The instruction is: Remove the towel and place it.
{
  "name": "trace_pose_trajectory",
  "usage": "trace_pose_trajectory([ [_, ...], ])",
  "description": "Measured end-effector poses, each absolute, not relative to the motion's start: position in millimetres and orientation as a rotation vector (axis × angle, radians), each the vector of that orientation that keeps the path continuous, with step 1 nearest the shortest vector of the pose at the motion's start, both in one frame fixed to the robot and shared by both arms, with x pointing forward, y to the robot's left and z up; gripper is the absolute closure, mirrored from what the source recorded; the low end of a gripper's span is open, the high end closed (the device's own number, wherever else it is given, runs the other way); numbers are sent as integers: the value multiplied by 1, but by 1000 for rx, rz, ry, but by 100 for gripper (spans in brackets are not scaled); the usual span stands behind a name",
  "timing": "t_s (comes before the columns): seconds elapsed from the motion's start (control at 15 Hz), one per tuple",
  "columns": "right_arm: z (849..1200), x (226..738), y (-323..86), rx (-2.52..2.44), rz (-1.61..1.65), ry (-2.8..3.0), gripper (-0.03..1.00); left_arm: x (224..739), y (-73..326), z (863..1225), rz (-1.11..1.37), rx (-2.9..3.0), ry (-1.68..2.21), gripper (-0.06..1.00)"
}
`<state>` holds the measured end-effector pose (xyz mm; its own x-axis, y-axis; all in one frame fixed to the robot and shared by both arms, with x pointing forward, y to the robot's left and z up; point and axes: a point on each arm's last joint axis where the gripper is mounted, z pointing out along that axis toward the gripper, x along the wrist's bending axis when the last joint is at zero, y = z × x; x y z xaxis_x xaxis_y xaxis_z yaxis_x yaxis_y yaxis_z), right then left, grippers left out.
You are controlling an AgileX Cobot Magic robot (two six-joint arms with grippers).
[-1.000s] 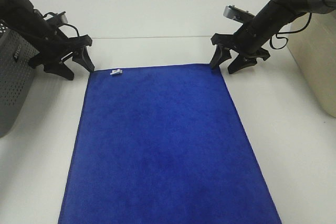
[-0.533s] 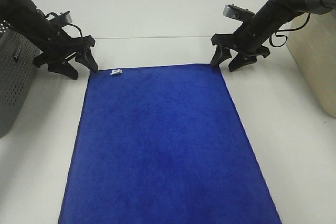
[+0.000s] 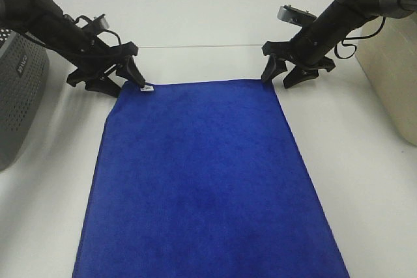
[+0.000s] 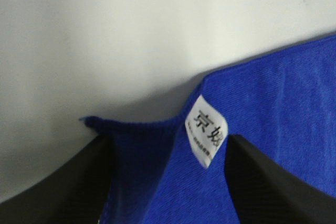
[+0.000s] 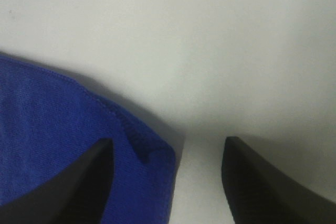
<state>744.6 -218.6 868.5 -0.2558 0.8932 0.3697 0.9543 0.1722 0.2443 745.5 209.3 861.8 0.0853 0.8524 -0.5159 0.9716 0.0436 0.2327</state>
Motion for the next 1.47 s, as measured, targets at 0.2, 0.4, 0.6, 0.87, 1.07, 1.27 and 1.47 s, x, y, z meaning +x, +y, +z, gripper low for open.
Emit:
trace_pose_trajectory([
  [0.2,864,746,-202,-1800,-710,-2305,37,747,182,861,-225,1842,1746,37],
  [0.4,863,745,-186,-1772,-734,-2329,45,747,175,860,-207,1844,1735,44],
  [0.6,860,745,-185,-1773,-731,-2329,61,747,175,859,-207,1844,1736,51],
  [0.87,858,746,-186,-1779,-726,-2349,95,749,176,854,-170,1854,1726,87],
  [1.07,858,746,-186,-1755,-732,-2375,95,749,177,853,-141,1893,1677,94],
  [1.27,860,752,-187,-1748,-780,-2455,95,756,177,857,-67,1898,1635,94],
  [1.47,872,762,-189,-1758,-909,-2579,95,772,176,869,70,1890,1558,94],
])
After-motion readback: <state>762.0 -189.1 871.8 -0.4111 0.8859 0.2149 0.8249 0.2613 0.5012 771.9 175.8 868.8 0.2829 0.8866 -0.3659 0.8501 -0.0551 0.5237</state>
